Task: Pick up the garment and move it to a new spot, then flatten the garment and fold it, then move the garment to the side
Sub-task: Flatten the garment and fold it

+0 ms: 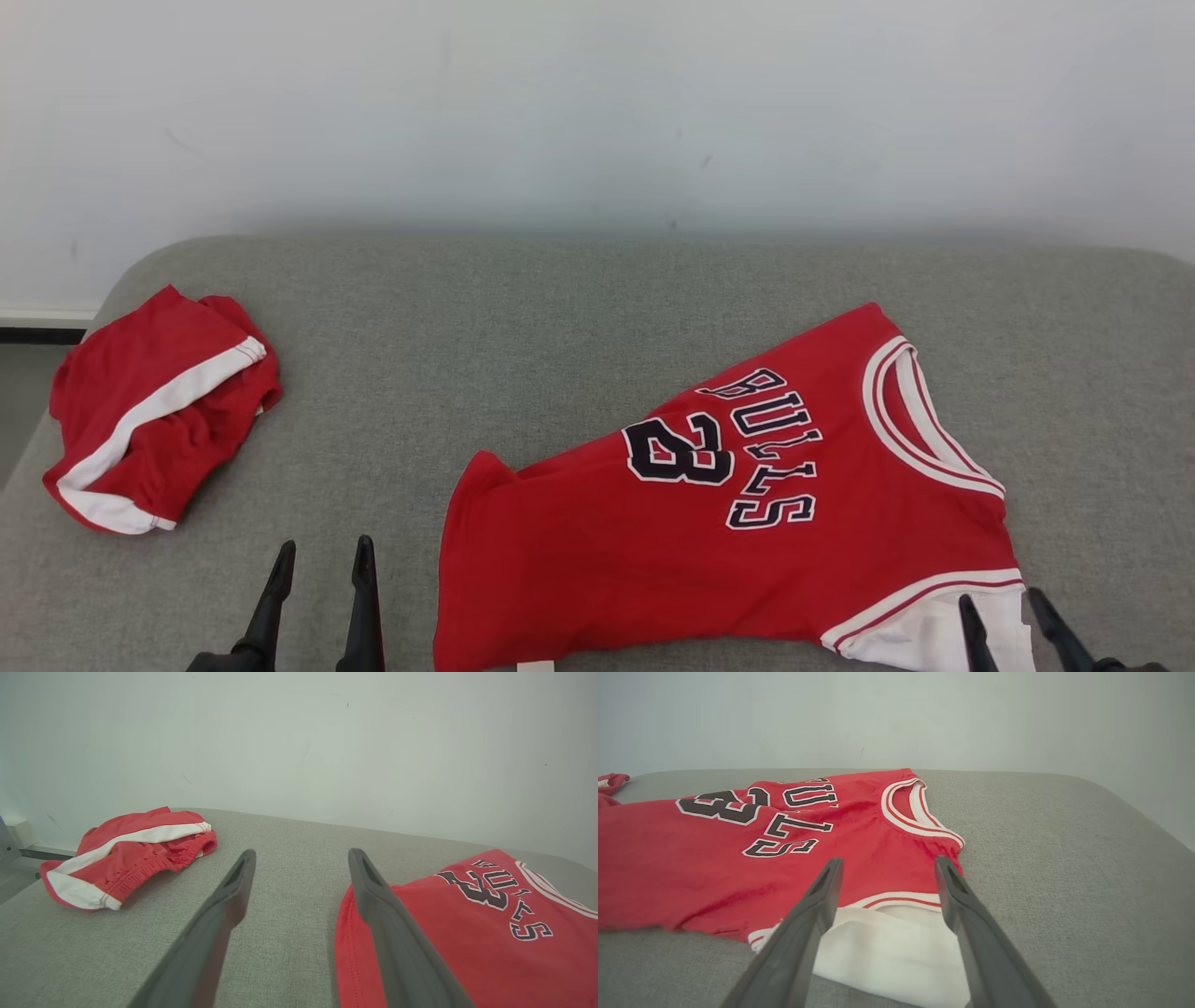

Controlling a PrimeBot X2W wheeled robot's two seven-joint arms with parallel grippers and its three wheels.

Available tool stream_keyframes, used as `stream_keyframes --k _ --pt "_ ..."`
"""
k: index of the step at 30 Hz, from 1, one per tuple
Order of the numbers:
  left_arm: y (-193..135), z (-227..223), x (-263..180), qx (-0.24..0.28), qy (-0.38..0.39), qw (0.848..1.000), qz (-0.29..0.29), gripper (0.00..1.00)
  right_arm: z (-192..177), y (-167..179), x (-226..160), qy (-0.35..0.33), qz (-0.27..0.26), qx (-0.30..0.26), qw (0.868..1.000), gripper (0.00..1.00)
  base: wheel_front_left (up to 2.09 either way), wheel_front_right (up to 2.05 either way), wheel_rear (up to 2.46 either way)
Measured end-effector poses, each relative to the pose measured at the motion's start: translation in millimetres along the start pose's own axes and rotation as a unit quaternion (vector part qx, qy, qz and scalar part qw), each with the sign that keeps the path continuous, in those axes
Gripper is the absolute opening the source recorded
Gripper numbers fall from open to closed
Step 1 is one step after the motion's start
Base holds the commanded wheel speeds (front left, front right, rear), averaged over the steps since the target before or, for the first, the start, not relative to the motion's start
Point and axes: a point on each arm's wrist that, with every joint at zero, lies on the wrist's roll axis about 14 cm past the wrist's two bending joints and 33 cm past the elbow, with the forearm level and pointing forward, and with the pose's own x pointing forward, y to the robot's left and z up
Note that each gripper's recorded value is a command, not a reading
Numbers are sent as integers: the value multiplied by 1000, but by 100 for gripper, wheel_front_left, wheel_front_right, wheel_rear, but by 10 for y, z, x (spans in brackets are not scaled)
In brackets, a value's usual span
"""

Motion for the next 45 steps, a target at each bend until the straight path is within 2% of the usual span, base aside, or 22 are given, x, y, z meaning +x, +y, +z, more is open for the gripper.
stream_keyframes --k 10,16,17,18,20,23,32,33,34,38,45 --pt "61 0 -45 1 1 1000 10 100 -287 431 12 53 62 20 996 100 0 0 0" --pt "50 -31 -40 0 5 1000 9 100 -388 540 95 84 88 4 993 100 0 0 0" --pt "48 -34 -39 0 6 1000 9 100 -416 564 107 91 94 0 991 53 0 0 0" --pt "49 -39 -40 0 7 1000 9 100 -467 588 108 104 98 0 990 0 0 0 0" --pt "47 -41 -42 0 7 1000 9 100 -545 616 92 122 105 -1 987 0 0 0 0" --pt "57 -42 -54 0 7 1000 10 100 -489 603 118 107 107 -1 988 0 0 0 0" --pt "-16 -92 -44 -8 14 1000 1 100 -475 696 -155 102 105 32 989 0 0 0 0" --pt "-26 -98 -37 -9 15 1000 -1 100 -506 719 -205 110 104 37 988 40 0 0 0" --pt "-35 -102 -29 -9 16 1000 -2 100 -533 737 -254 116 102 43 987 100 0 0 0" --pt "-83 -131 13 -11 20 1000 -10 100 -527 721 -338 119 91 52 987 100 0 0 0" --pt "-114 -155 83 -11 23 1000 -16 100 -221 672 -324 64 82 48 993 100 0 0 0"
